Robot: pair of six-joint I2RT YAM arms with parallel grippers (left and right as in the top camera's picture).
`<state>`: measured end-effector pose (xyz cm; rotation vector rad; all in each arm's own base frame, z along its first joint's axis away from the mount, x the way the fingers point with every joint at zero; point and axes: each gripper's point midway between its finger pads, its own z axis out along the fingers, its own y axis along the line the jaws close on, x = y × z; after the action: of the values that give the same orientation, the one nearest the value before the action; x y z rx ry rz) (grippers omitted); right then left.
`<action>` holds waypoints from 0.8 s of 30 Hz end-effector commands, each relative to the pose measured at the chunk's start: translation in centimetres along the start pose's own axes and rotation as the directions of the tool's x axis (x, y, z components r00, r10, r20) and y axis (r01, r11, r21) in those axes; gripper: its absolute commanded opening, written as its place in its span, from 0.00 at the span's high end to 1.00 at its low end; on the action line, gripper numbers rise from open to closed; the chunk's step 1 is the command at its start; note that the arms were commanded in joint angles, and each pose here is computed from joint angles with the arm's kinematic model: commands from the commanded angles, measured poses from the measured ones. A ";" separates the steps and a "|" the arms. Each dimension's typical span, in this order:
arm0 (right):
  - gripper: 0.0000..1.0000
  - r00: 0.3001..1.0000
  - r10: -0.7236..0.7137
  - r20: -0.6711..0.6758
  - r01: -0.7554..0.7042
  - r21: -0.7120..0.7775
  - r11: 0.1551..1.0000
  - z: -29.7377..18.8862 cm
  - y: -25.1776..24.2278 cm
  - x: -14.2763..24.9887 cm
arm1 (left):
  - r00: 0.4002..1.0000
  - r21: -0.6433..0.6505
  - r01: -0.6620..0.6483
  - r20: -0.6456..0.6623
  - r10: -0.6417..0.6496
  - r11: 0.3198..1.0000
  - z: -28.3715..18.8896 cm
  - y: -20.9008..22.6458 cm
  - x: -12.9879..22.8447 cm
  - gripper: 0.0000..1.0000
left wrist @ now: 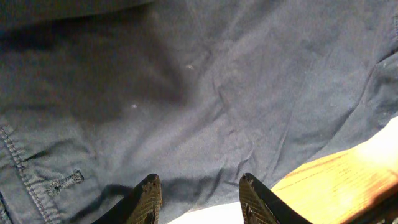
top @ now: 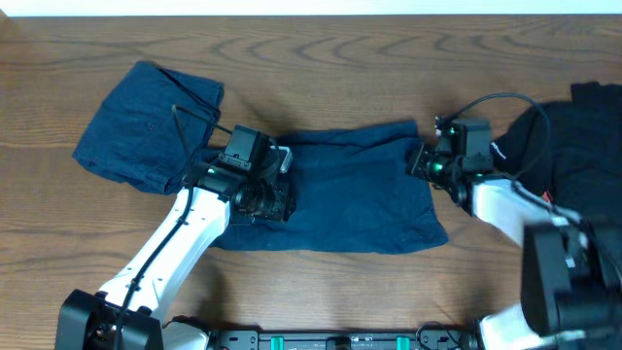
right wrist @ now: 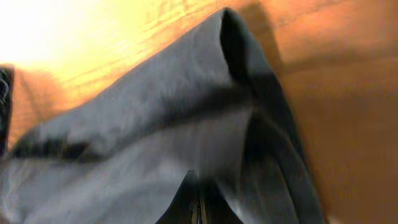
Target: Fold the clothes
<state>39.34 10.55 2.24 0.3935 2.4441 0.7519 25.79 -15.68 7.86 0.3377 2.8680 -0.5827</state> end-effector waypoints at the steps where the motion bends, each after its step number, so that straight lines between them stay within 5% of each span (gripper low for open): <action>1: 0.99 0.991 0.132 0.012 -0.130 -0.080 0.988 2.1 0.6 -0.3 | 1.000 -0.002 -0.010 -0.018 0.010 1.000 0.7 -0.2 0.2 0.57; 7: 0.99 0.966 0.239 0.095 -0.240 -0.001 0.971 4.9 -2.1 -2.8 | 0.995 -0.007 -0.019 -0.098 0.018 1.000 2.8 -0.3 1.6 0.57; 13: 0.99 0.990 0.115 0.084 -0.118 0.029 0.993 5.0 -0.8 -7.0 | 0.991 -0.011 -0.021 -0.131 0.019 1.000 3.6 -0.3 2.2 0.57; 20: 0.99 1.000 0.013 -0.004 -0.010 0.366 0.931 0.7 -3.7 -11.1 | 0.992 -0.014 -0.022 -0.127 0.020 1.000 3.6 -0.2 2.1 0.57; 24: 0.99 0.981 -0.071 -0.182 0.131 0.343 0.930 -1.7 -1.9 -10.7 | 0.992 -0.014 -0.023 -0.127 0.021 1.000 3.6 -0.2 2.1 0.57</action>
<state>46.00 4.49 4.92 0.5705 2.7246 0.3730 24.56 -17.15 4.62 0.4177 2.9699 -0.5691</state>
